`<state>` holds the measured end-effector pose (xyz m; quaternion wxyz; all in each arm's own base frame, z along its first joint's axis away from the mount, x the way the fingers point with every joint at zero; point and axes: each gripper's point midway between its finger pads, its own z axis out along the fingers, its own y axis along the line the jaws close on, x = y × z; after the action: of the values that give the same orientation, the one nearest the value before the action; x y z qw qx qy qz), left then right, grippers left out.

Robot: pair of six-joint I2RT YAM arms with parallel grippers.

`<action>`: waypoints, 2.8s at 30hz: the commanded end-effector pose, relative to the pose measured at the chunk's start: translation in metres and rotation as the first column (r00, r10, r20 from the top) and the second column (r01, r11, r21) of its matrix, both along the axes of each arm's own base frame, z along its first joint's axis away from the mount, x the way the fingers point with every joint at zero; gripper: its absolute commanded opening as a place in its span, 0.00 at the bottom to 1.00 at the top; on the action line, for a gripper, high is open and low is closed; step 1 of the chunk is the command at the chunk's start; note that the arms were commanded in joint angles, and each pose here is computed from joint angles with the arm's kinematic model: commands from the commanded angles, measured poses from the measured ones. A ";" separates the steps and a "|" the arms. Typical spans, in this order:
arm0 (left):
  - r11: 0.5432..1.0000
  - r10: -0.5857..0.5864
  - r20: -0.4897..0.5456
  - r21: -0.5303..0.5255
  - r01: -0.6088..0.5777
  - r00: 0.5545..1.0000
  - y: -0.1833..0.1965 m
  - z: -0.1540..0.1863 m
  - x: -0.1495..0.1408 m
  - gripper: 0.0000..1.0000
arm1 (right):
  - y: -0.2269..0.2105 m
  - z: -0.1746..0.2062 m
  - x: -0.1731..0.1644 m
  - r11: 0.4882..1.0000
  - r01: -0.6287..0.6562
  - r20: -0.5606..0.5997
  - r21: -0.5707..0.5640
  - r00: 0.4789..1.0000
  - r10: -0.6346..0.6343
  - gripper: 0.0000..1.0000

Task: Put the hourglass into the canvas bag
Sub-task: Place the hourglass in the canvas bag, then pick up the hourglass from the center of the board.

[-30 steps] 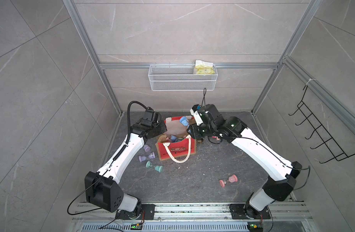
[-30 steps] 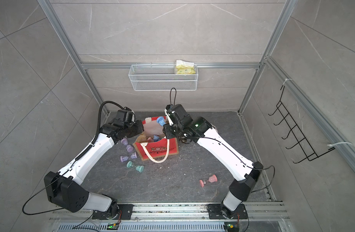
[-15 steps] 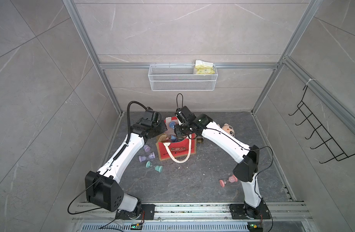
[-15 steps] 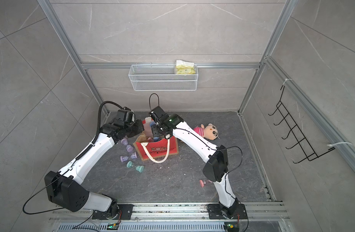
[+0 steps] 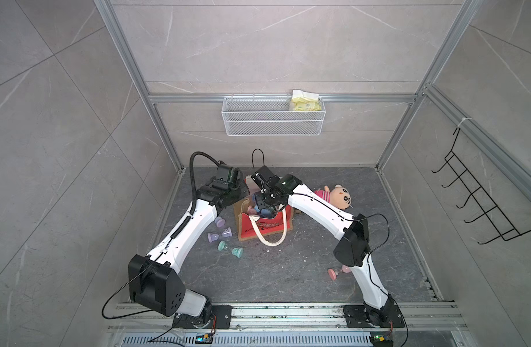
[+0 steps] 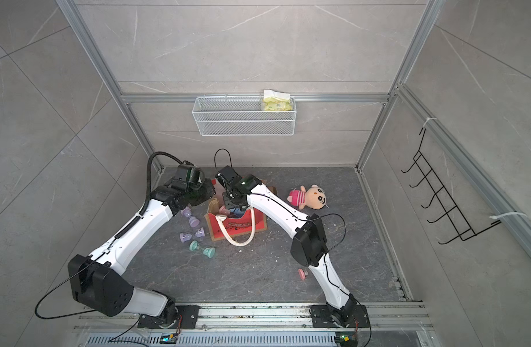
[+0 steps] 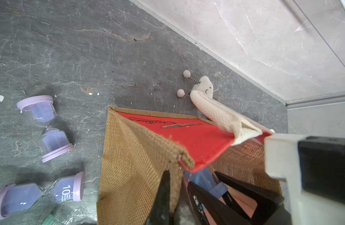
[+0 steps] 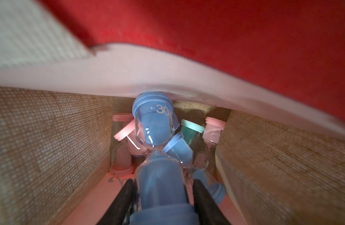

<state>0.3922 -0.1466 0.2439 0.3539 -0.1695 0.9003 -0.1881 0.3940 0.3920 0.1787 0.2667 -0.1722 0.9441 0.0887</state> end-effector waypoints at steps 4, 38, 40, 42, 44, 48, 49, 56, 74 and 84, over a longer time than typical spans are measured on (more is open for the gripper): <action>0.998 0.020 0.110 -0.058 -0.014 0.994 -0.003 0.033 0.013 0.00 | -0.005 -0.039 -0.007 0.997 0.014 -0.069 -0.078 0.997 -0.020 0.26; 0.999 -0.011 0.104 -0.050 0.016 0.995 -0.010 0.037 0.020 0.22 | -0.014 0.117 -0.038 0.970 -0.073 0.137 0.234 0.990 0.042 0.82; 0.999 -0.023 0.100 -0.040 0.027 0.995 -0.010 0.039 0.019 0.28 | -0.019 0.128 -0.042 0.967 -0.070 0.143 0.244 0.989 0.035 0.82; 0.999 -0.023 0.101 -0.023 0.026 0.995 -0.008 0.041 0.018 0.33 | -0.024 0.142 -0.048 0.960 -0.079 0.160 0.268 0.987 0.036 0.83; 1.000 -0.025 0.109 -0.006 0.026 0.994 -0.004 0.045 0.016 0.39 | -0.034 0.155 -0.054 0.958 -0.074 0.178 0.277 0.984 0.025 0.85; 0.998 -0.065 0.137 0.028 0.061 0.988 -0.002 0.059 0.007 0.52 | -0.080 0.160 -0.067 0.977 0.047 0.169 0.209 0.982 -0.083 0.88; 0.997 -0.075 0.136 0.037 0.070 0.988 -0.002 0.060 0.005 0.55 | -0.094 0.157 -0.072 0.979 0.086 0.161 0.184 0.980 -0.117 0.89; 0.986 -0.153 0.140 0.090 0.141 0.978 -0.001 0.071 -0.019 0.83 | -0.187 0.133 -0.113 0.940 0.332 0.113 0.075 0.934 -0.338 0.99; 0.882 -0.456 0.076 0.168 0.440 0.887 -0.057 0.054 -0.094 1.00 | -0.285 -0.062 -0.247 0.622 0.778 -0.350 -0.084 0.562 -0.750 0.99; 0.854 -0.509 0.072 0.167 0.492 0.858 -0.077 0.049 -0.100 1.00 | -0.256 -0.134 -0.249 0.482 0.873 -0.471 -0.071 0.397 -0.788 0.97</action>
<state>0.2946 -0.2208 0.2918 0.3516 0.0877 0.9069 -0.2149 0.1398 0.1196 0.0587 0.0778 0.3206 0.9435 0.0314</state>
